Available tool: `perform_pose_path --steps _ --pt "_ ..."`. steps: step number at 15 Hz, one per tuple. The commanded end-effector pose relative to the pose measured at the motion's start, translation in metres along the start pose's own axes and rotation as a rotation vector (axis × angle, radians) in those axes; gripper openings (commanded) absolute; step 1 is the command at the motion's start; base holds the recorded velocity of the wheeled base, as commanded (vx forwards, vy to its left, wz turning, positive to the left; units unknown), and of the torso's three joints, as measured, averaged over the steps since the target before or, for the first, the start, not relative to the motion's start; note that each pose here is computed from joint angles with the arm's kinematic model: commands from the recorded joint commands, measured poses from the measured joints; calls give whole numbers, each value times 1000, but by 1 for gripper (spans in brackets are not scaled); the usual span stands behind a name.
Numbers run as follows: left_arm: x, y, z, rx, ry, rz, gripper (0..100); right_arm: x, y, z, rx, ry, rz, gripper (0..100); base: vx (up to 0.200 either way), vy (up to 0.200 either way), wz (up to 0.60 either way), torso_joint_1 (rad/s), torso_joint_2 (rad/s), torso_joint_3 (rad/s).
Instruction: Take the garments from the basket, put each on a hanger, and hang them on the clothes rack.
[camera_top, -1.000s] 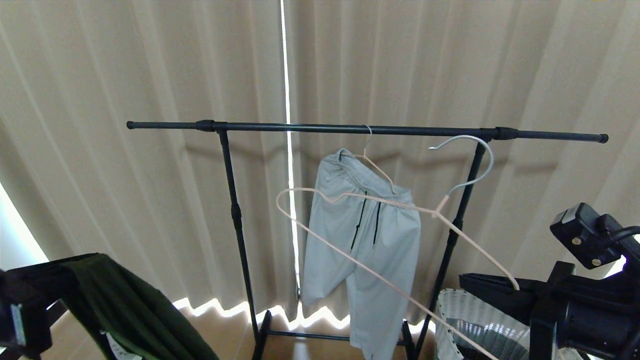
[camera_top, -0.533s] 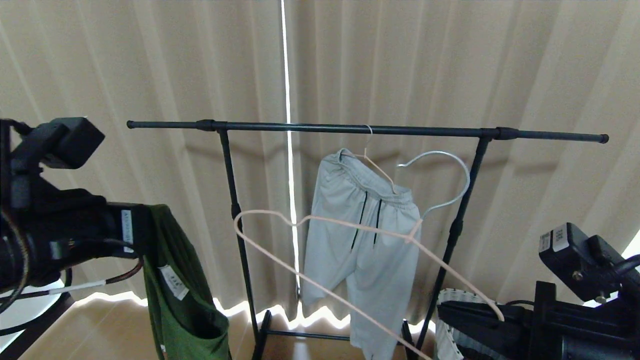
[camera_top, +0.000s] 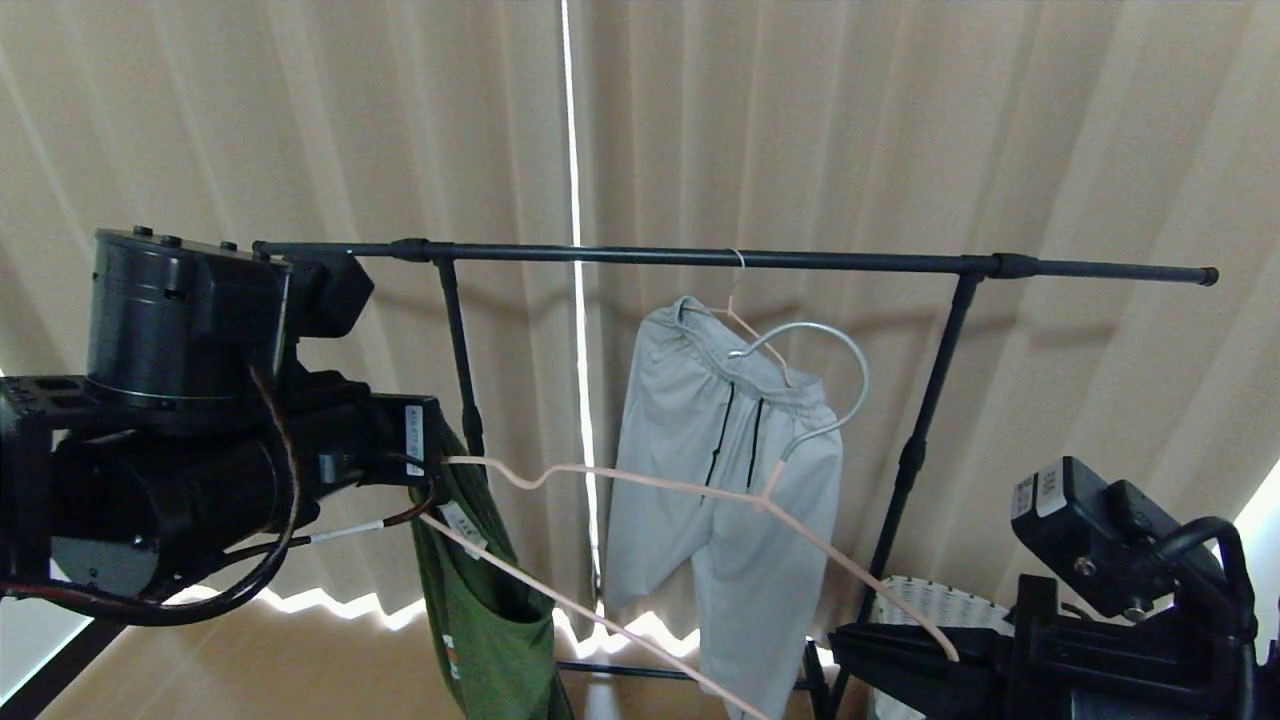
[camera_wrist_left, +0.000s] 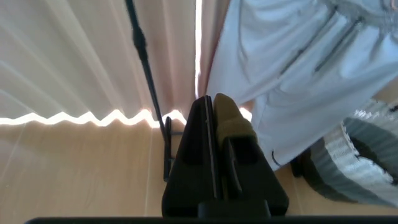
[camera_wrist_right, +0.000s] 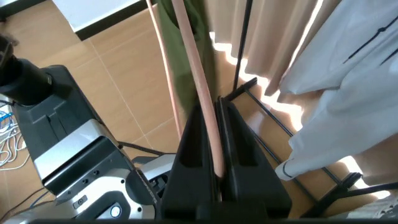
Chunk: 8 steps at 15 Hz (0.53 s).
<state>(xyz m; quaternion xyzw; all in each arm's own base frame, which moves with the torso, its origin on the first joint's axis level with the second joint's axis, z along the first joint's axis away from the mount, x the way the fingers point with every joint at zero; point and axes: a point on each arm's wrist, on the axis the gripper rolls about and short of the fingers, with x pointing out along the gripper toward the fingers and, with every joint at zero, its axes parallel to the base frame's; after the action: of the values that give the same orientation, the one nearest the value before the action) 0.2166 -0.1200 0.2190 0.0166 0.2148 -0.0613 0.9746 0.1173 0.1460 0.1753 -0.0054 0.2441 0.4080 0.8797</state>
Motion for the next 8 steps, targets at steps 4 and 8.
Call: perform_pose_path --steps 4,8 --pt "0 0 -1 5 4 4 0 14 0 7 3 13 -17 0 0 0 0 0 0 0" --pt "-2 2 0 4 -2 7 0 14 -3 8 7 9 -52 0 0 0 0 0 0 0"
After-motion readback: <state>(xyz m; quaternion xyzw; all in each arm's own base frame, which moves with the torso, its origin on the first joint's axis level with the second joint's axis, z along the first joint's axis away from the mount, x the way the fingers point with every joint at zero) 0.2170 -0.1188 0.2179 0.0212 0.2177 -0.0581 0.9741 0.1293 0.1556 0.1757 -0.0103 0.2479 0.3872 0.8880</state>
